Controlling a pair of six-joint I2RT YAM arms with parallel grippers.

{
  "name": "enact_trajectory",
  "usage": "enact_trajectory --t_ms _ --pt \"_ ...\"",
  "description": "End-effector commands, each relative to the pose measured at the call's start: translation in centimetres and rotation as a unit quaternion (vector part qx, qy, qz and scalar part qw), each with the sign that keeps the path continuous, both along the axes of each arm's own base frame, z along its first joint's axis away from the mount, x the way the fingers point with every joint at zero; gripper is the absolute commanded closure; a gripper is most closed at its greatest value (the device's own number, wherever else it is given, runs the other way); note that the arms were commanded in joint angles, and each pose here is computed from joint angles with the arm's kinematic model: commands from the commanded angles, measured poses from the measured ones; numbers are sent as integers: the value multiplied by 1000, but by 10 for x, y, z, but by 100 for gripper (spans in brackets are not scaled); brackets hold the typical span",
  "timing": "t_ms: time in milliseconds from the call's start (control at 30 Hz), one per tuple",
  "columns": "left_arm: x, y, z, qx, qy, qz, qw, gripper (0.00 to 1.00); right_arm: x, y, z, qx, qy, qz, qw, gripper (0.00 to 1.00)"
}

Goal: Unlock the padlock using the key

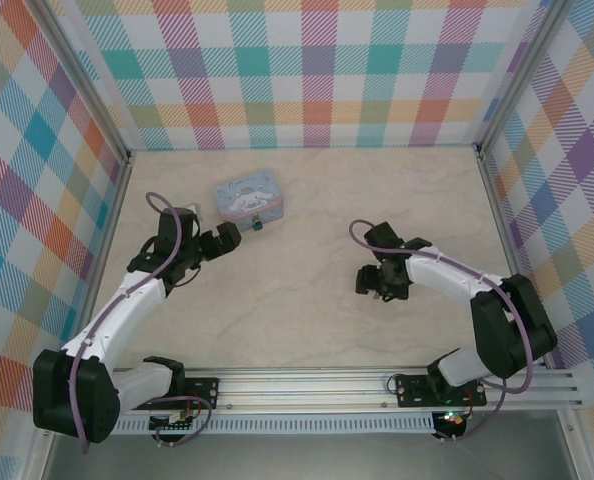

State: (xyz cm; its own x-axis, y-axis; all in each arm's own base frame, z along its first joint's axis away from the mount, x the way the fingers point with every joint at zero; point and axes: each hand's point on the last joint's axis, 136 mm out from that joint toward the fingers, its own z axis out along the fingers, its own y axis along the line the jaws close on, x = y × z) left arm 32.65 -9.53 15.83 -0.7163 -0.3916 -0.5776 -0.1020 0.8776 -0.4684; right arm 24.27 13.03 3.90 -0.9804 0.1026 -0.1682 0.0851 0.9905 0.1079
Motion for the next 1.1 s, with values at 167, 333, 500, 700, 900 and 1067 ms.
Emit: enact_trajectory --t_ms 167,333,500,700,900,1067 --pt "1 -9 9 -5 -5 -11 1000 0 2 1 -5 -18 19 -8 1000 39" --pt "-2 -10 5 -3 -3 -14 1000 0 -4 -4 -13 -30 29 -14 999 46" --pt "-4 -10 2 -6 -3 -12 1000 0 -7 -5 -18 -31 33 -21 999 53" --pt "-6 -11 2 -5 -2 -14 1000 0 -10 -5 -21 -37 46 -22 998 62" --pt "-7 -11 0 -2 0 -14 1000 0 -18 -8 -27 -45 62 -28 997 68" --pt "-7 -12 -2 -2 1 -16 1000 0 -22 -9 -30 -47 69 -30 996 73"
